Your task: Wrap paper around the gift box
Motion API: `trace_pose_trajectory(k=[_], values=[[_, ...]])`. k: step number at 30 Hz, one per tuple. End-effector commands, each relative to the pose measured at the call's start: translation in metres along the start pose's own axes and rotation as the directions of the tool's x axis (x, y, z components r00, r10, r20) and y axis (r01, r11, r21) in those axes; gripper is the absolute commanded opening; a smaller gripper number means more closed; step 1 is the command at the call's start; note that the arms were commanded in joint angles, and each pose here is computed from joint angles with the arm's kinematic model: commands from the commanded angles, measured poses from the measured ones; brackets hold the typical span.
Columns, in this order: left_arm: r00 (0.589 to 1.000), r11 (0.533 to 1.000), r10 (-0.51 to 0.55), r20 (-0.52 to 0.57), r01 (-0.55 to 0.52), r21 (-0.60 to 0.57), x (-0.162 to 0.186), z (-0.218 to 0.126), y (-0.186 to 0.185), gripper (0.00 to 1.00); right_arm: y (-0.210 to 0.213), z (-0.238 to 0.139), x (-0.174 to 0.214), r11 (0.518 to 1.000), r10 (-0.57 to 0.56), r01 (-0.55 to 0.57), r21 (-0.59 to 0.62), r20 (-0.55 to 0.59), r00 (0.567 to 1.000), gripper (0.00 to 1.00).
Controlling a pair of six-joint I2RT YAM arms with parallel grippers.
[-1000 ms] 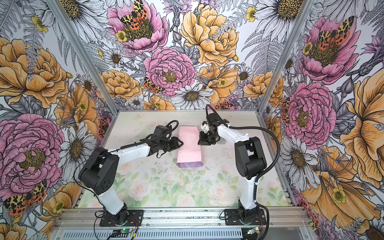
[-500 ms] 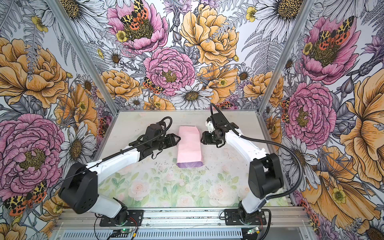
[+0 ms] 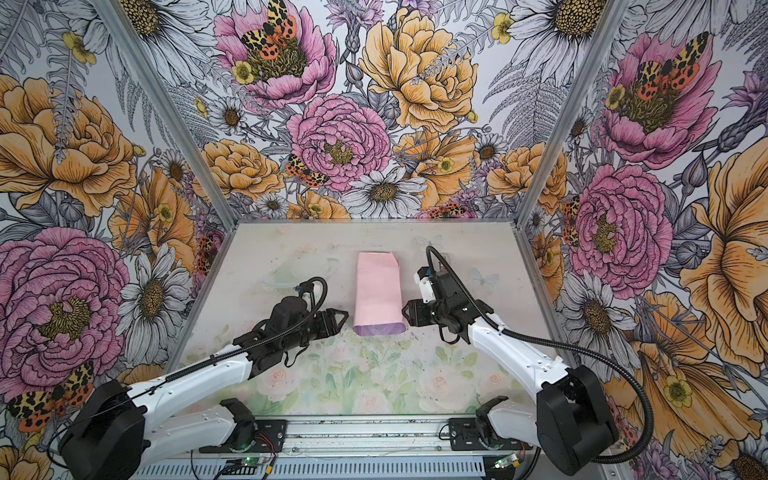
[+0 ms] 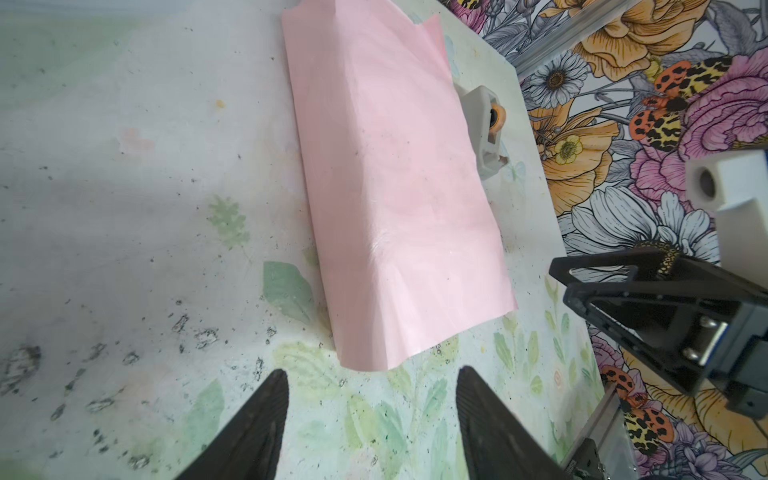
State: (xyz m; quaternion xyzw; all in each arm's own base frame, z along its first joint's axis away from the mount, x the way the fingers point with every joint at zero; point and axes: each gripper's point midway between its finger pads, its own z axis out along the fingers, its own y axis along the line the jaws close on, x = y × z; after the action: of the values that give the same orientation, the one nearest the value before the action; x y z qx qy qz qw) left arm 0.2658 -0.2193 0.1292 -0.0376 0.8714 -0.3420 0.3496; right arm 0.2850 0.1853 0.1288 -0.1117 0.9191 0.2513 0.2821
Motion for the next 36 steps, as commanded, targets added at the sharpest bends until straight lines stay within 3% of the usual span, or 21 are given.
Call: trace_pose_trajectory(k=[1,13,25,36], values=[[0.994,0.996,0.019,0.104,-0.028,0.087,-0.019,-0.004,-0.018,0.67,0.017,-0.003,-0.026,0.997,-0.038,0.047,-0.068,0.124,0.992,0.59],[0.994,0.981,0.106,0.009,-0.106,0.163,0.009,0.029,-0.025,0.7,0.009,0.027,-0.007,0.992,-0.099,0.105,-0.075,0.073,0.992,0.61],[0.991,0.986,0.117,-0.063,-0.108,0.127,0.023,0.06,-0.014,0.69,-0.017,0.056,0.016,0.994,-0.106,0.106,0.01,0.001,0.994,0.62],[0.992,0.992,0.117,-0.046,-0.115,0.042,0.019,0.078,0.006,0.65,-0.029,0.077,0.02,0.994,-0.097,0.098,0.044,-0.017,0.995,0.61]])
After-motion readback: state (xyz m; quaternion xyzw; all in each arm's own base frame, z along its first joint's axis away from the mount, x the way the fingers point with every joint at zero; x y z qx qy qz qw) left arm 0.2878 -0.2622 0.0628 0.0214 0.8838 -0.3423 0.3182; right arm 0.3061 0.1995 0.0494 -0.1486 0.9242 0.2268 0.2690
